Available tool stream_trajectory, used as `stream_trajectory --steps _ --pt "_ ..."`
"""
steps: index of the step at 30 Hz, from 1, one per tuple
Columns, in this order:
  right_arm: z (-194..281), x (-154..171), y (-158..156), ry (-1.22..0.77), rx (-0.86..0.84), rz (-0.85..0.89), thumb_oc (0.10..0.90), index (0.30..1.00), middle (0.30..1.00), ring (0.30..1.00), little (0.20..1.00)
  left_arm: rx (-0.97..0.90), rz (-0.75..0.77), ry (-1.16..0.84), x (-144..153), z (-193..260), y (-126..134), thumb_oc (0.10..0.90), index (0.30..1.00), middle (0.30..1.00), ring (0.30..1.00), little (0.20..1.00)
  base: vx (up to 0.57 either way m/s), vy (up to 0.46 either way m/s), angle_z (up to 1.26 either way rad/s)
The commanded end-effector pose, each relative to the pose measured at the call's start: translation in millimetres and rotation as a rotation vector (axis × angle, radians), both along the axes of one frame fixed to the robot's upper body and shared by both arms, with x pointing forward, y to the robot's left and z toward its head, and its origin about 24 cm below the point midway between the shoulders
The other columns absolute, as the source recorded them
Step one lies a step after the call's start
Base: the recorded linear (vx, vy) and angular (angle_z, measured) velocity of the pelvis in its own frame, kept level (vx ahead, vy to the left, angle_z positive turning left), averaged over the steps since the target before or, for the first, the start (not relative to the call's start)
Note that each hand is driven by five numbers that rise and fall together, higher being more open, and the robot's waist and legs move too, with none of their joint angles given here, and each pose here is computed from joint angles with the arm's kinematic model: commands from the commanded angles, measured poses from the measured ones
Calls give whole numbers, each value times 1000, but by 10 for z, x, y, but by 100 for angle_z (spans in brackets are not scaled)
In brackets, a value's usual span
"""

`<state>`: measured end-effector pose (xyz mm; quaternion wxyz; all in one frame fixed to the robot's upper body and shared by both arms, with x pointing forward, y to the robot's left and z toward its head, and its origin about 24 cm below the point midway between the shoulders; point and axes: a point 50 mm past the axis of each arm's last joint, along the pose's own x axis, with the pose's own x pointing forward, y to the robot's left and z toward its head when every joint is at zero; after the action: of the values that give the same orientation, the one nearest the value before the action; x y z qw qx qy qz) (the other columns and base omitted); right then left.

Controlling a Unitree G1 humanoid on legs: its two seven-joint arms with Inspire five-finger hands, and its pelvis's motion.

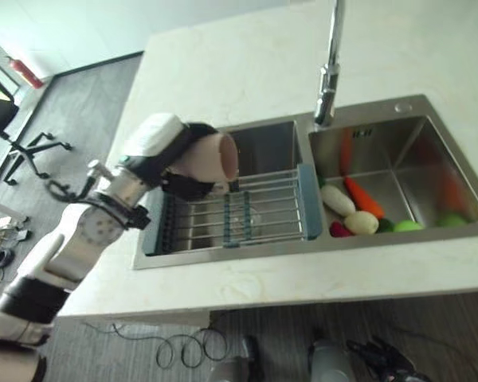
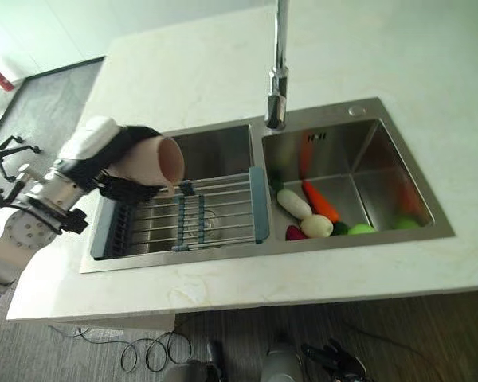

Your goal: Place the dishes in the dishwasher.

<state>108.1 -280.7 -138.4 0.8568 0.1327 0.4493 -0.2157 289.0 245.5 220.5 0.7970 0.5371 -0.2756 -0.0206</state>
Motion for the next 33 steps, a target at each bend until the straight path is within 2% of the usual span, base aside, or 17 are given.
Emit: stream_trajectory --steps 1,5,11,13,14,15,16,18,21,24,29,31,33 --pt "-48 -160 20 32 12 -3 800 900 900 900 900 -128 44 -428 -244 674 217 400 300 300 300 300 48 -61 4" --pt "-72 -187 62 63 13 87 800 900 900 900 900 -223 178 -517 -386 585 474 400 300 300 300 300 41 -106 12" --pt "-86 -231 97 97 5 232 800 900 900 900 900 -369 406 -524 -568 348 857 400 300 300 300 300 -9 -114 30" --pt "-77 -224 78 92 -29 199 800 900 900 900 900 -542 426 -520 -690 155 1005 400 300 300 300 300 -407 33 161" --pt "-70 -235 40 84 -27 133 800 900 900 900 900 -656 406 -490 -694 12 1024 400 300 300 300 300 -514 178 262" --pt "-73 -276 7 79 -13 64 800 900 900 900 900 -833 308 -440 -685 -181 964 400 300 300 300 300 -430 287 247" --pt "-77 -322 -14 85 -16 52 800 900 900 900 900 -910 265 -425 -691 -276 920 400 300 300 300 300 -250 237 164" --pt "-74 -325 -25 86 -19 53 800 900 900 900 900 -913 264 -423 -693 -282 917 400 300 300 300 300 -66 64 159" --pt "-86 -396 -40 84 -33 -21 800 900 900 900 900 -904 219 -377 -633 -363 772 400 300 300 300 300 -384 751 95" --pt "-92 -311 16 68 -20 -45 800 900 900 900 900 -871 210 -360 -651 -335 746 400 300 300 300 300 -130 422 173" --pt "-106 -152 202 25 0 -14 800 900 900 900 900 -798 204 -331 -672 -266 756 400 300 300 300 300 -34 374 16" --pt "-128 -195 244 19 21 -60 800 900 900 900 900 -770 73 -260 -516 -245 654 400 300 300 300 300 114 253 89" --pt "-136 -243 243 18 28 -99 800 900 900 900 900 -767 8 -232 -443 -235 566 400 300 300 300 300 174 145 247"
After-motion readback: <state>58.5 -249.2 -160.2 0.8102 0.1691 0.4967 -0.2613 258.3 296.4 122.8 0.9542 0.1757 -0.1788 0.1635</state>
